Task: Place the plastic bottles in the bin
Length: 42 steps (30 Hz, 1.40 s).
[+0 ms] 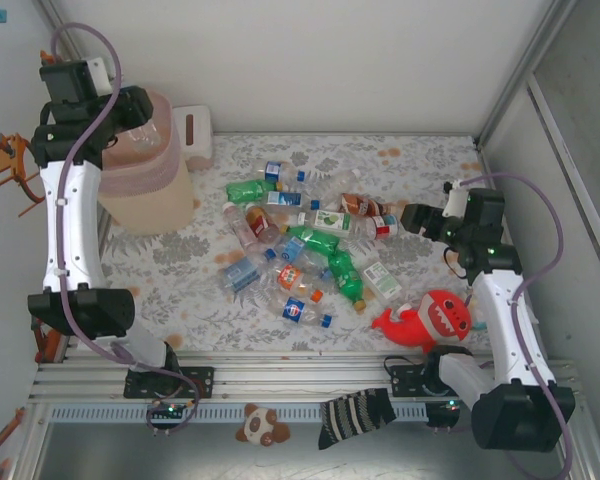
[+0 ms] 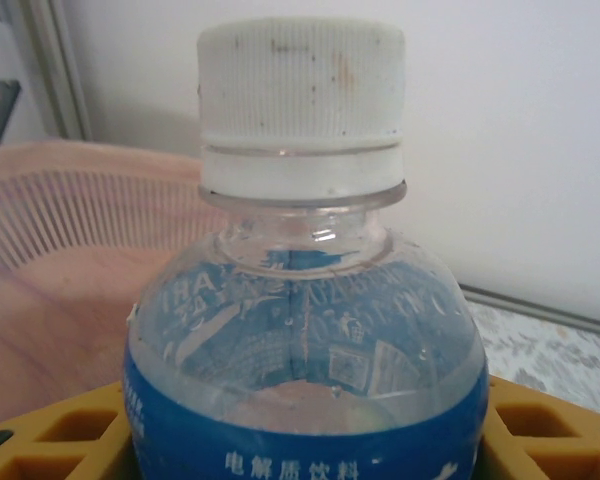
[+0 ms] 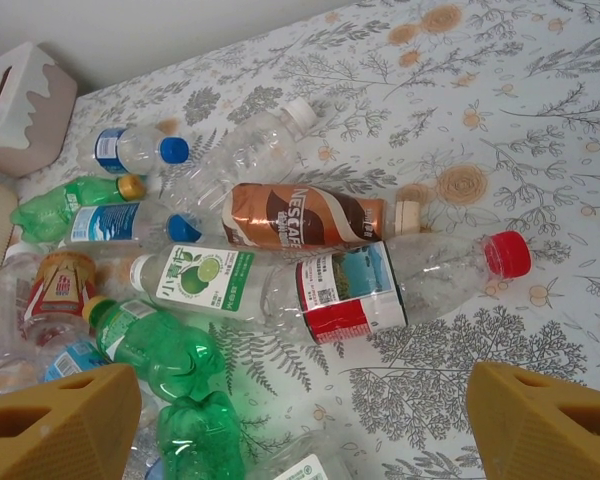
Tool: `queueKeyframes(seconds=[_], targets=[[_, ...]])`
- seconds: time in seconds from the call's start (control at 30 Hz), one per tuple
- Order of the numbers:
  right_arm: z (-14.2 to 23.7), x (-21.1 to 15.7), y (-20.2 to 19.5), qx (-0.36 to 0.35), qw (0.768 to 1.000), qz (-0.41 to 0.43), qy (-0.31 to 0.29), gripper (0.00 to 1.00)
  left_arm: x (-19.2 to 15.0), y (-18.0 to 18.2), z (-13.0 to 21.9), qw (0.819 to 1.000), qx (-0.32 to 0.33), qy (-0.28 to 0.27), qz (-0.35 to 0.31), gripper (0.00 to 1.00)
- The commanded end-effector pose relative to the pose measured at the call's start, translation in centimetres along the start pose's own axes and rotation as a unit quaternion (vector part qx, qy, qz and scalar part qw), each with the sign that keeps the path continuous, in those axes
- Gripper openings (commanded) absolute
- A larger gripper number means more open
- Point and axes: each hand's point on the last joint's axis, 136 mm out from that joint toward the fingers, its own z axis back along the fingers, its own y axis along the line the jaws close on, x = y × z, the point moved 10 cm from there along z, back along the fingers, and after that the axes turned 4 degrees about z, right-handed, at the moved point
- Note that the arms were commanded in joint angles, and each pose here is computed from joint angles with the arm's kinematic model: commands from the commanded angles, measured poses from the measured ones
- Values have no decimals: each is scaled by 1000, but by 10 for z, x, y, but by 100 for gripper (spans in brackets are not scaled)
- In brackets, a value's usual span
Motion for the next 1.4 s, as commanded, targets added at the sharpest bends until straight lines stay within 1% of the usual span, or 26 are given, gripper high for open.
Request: queueKeyframes(seconds=[0.0, 0.1, 0.23, 0.47, 0.73, 0.93, 1.1, 1.2, 1.37], targets=[[5, 10, 5, -4, 1000, 6, -12, 84, 12, 6, -12, 999, 14, -27, -21, 53], [4, 9, 5, -6, 1000, 7, -11, 84, 8, 12, -31, 999, 31, -17, -33, 53], [2, 8, 5, -9, 1000, 6, -8, 84, -3, 20, -58, 998, 47, 15, -44, 52], [-6, 2, 3, -10, 1000, 5, 1, 84, -39, 34, -103, 989, 65, 114, -64, 51], [-15, -2, 3, -9, 1000, 6, 12, 84, -77, 45, -129, 973, 65, 212, -55, 50], [-19, -3, 3, -9, 1000, 12, 16, 84, -103, 51, -151, 954, 54, 290, -53, 50], [-24, -3, 4, -7, 1000, 12, 18, 84, -125, 59, -172, 931, 56, 357, -47, 50], [-28, -4, 5, -7, 1000, 13, 24, 84, -138, 63, -183, 918, 61, 388, -50, 50], [-30, -5, 9, -8, 999, 19, 27, 84, -154, 67, -193, 904, 51, 423, -43, 50]])
